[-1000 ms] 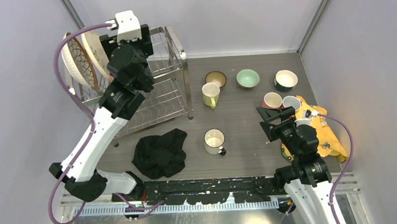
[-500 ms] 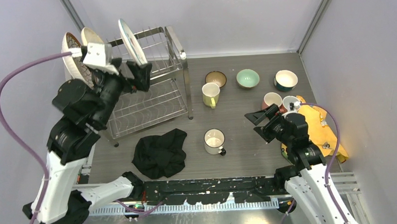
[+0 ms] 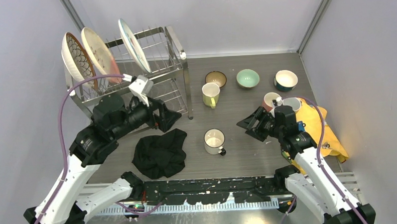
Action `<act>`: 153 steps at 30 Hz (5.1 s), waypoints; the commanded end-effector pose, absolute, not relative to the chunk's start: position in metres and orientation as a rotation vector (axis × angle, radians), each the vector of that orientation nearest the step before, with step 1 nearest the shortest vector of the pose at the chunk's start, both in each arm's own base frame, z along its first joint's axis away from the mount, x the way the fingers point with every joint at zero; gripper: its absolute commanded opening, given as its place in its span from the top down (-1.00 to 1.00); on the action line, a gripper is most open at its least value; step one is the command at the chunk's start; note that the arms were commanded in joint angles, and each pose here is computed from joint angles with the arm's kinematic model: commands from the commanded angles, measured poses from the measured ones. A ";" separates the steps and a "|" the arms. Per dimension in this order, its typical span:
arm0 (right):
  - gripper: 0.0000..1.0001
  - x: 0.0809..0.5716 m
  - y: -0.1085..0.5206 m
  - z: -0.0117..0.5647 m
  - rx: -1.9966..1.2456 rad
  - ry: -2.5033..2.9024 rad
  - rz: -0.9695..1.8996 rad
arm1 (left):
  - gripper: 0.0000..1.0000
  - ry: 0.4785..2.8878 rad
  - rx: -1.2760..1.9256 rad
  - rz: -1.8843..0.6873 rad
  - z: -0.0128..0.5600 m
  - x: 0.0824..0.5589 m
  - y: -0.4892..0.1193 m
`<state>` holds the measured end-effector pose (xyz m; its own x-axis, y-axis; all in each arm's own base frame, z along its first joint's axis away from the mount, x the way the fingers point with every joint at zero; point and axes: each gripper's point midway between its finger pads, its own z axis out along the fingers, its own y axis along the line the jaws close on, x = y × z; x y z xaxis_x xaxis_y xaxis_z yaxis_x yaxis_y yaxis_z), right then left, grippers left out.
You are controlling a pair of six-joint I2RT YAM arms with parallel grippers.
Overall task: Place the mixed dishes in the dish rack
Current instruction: Pick up the cup at the center of the board, then turn the cup upside down in the dish rack.
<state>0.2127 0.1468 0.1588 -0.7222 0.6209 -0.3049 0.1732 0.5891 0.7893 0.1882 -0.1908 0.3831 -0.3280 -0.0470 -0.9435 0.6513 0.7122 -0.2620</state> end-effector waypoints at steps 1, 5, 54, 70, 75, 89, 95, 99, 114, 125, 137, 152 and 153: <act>-0.34 0.220 0.167 0.181 0.439 2.239 1.029 | -0.78 1.728 0.571 -0.894 0.386 0.157 -0.196; -0.33 0.214 0.199 0.176 0.252 2.306 0.940 | -0.85 1.756 0.576 -0.904 0.368 0.150 -0.193; -0.03 0.215 0.291 0.135 -0.089 2.450 0.956 | -0.40 2.159 0.457 -0.931 0.224 0.178 -0.230; -0.99 0.213 0.213 0.179 0.248 2.206 0.806 | -0.25 2.286 0.252 -0.681 0.153 0.201 -0.267; -0.99 0.205 0.208 0.177 0.285 2.195 0.841 | -0.19 2.317 0.227 -0.663 0.136 0.207 -0.277; -0.99 0.201 0.217 0.164 0.308 2.226 0.902 | 0.31 2.396 0.303 -0.647 0.103 0.201 -0.298; -0.99 0.196 0.226 0.168 0.294 2.238 0.973 | 0.85 2.357 0.295 -0.645 0.109 0.203 -0.293; -0.99 0.187 0.229 0.171 0.288 2.247 1.029 | 1.00 2.306 0.285 -0.662 0.119 0.204 -0.289; -0.49 0.130 0.259 0.214 0.212 2.198 1.578 | 1.00 1.723 0.104 -0.922 0.226 0.217 -0.265; -0.53 0.133 0.282 0.242 0.330 2.083 1.903 | 1.00 1.524 0.103 -0.962 0.281 0.211 -0.249; -0.02 0.136 0.298 0.300 0.293 1.810 2.288 | 1.00 1.361 0.114 -1.050 0.318 0.202 -0.249; 0.16 0.122 0.287 0.366 0.145 1.474 2.573 | 1.00 1.293 0.125 -1.111 0.323 0.194 -0.249; 0.18 0.122 0.287 0.366 0.143 1.469 2.577 | 1.00 1.295 0.127 -1.112 0.322 0.193 -0.249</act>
<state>0.1398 0.3028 0.3026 -0.9665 0.2343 0.1045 0.0277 -0.3098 0.9504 0.2072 -0.2442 0.2968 -0.1576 -0.5250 -0.8364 0.6337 0.5958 -0.4934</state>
